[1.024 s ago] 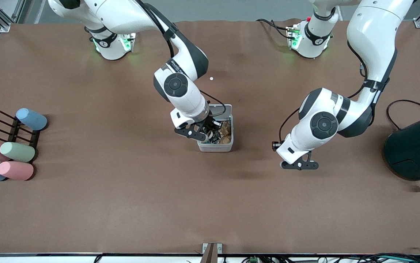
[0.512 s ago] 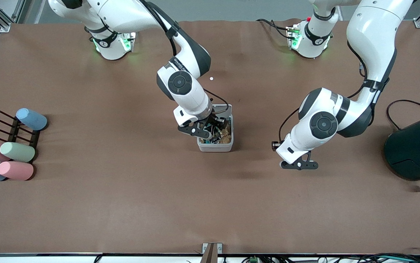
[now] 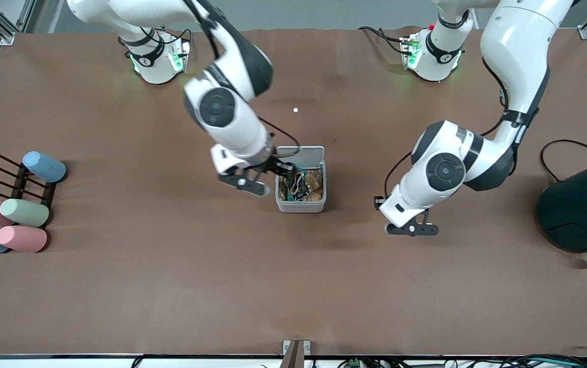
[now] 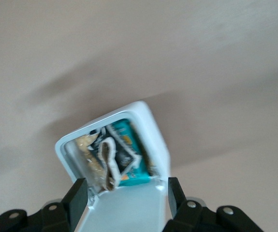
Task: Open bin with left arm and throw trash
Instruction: 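Withdraw the right gripper while the left gripper moves the tape over the bin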
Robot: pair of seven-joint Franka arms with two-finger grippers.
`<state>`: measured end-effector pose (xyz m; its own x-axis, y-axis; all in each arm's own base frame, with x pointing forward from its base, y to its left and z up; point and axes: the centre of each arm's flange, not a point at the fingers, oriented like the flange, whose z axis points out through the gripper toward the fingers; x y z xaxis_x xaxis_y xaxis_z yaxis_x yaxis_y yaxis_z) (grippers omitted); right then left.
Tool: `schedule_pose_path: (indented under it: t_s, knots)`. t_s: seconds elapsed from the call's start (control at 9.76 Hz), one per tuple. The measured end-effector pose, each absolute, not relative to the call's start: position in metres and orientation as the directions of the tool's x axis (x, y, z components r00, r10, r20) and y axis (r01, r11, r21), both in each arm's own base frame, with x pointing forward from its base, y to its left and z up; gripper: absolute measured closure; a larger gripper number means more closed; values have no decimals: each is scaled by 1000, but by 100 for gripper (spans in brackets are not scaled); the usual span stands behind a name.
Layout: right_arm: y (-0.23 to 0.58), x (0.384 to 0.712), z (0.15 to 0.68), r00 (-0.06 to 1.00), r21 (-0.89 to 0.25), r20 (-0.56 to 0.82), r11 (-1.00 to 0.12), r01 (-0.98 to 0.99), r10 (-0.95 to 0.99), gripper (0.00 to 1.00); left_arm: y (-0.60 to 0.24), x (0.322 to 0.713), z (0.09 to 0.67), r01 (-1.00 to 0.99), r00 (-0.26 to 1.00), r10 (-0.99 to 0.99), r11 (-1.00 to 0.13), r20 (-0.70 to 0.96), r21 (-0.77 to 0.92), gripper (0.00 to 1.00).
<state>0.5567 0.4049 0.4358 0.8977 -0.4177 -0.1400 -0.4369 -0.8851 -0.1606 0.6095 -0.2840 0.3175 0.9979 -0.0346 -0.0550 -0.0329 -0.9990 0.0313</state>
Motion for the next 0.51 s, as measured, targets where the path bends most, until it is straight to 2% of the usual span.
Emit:
schedule_pose_path:
  t_s: [0.31, 0.51]
  knots:
    - [231, 575, 546, 913, -99, -176, -916, -388, -368, 22, -387, 558, 331, -30, 999, -32, -999, -37, 41, 53]
    - [125, 561, 594, 948, -107, -204, -957, -271, -246, 19, -434, 530, 331, -25, 999, -27, -998, -36, 49, 53]
